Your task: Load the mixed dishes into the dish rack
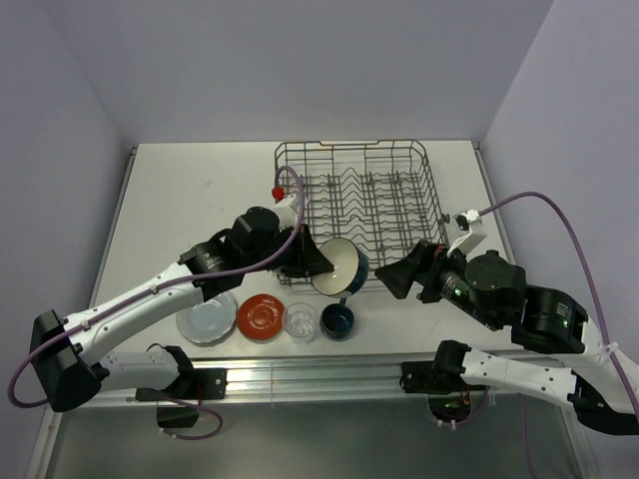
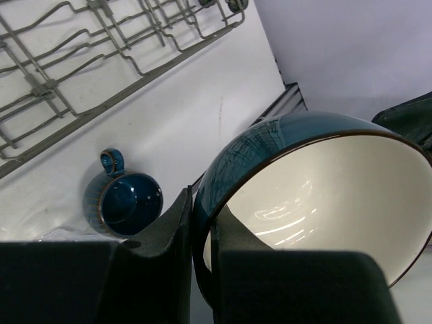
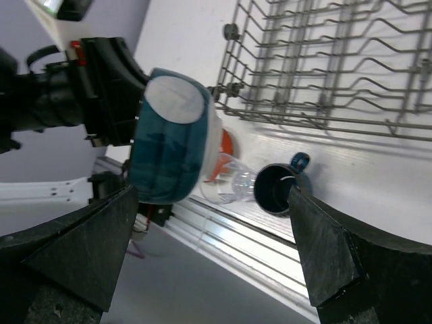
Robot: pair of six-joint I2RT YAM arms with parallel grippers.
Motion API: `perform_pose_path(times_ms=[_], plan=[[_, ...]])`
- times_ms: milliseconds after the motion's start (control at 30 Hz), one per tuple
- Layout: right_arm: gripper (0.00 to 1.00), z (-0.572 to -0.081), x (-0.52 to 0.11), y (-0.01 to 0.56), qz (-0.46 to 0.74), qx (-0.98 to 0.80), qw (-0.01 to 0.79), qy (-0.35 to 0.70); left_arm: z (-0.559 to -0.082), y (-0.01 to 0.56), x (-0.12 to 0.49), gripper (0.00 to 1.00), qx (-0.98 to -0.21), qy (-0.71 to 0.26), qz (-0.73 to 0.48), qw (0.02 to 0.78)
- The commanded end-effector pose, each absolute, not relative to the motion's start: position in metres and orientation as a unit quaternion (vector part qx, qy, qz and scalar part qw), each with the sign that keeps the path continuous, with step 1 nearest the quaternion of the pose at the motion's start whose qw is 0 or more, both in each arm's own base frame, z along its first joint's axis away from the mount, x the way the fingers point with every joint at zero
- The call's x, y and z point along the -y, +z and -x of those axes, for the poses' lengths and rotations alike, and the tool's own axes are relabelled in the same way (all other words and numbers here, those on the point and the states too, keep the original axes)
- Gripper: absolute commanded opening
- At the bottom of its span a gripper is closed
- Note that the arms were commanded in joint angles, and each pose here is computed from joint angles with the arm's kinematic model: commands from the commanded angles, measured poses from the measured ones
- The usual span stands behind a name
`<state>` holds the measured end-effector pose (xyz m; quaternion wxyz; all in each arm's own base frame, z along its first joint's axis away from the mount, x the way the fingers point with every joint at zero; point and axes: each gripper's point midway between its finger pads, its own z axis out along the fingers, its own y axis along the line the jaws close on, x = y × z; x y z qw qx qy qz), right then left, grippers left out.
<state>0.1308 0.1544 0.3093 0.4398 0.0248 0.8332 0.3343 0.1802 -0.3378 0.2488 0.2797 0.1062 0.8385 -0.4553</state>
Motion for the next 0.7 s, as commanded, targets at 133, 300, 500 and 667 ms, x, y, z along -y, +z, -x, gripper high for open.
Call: perform_pose_path(times_ms=[133,300,500,667], plan=[[1.00,-0.129,-0.207,0.331,0.013,-0.803,0.422,0.420,-0.175,0.306,0.351,0.00,-0.772,-0.544,-0.112,0.308],[1.00,-0.132,-0.226,0.324,0.012,-0.818,0.395,0.419,-0.176,0.315,0.350,0.00,-0.765,-0.550,-0.110,0.315],[1.00,-0.131,-0.233,0.325,0.008,-0.809,0.391,0.439,-0.176,0.324,0.351,0.00,-0.761,-0.554,-0.114,0.319],[0.99,-0.129,-0.235,0.322,0.006,-0.805,0.388,0.448,-0.174,0.329,0.350,0.00,-0.755,-0.559,-0.115,0.321]])
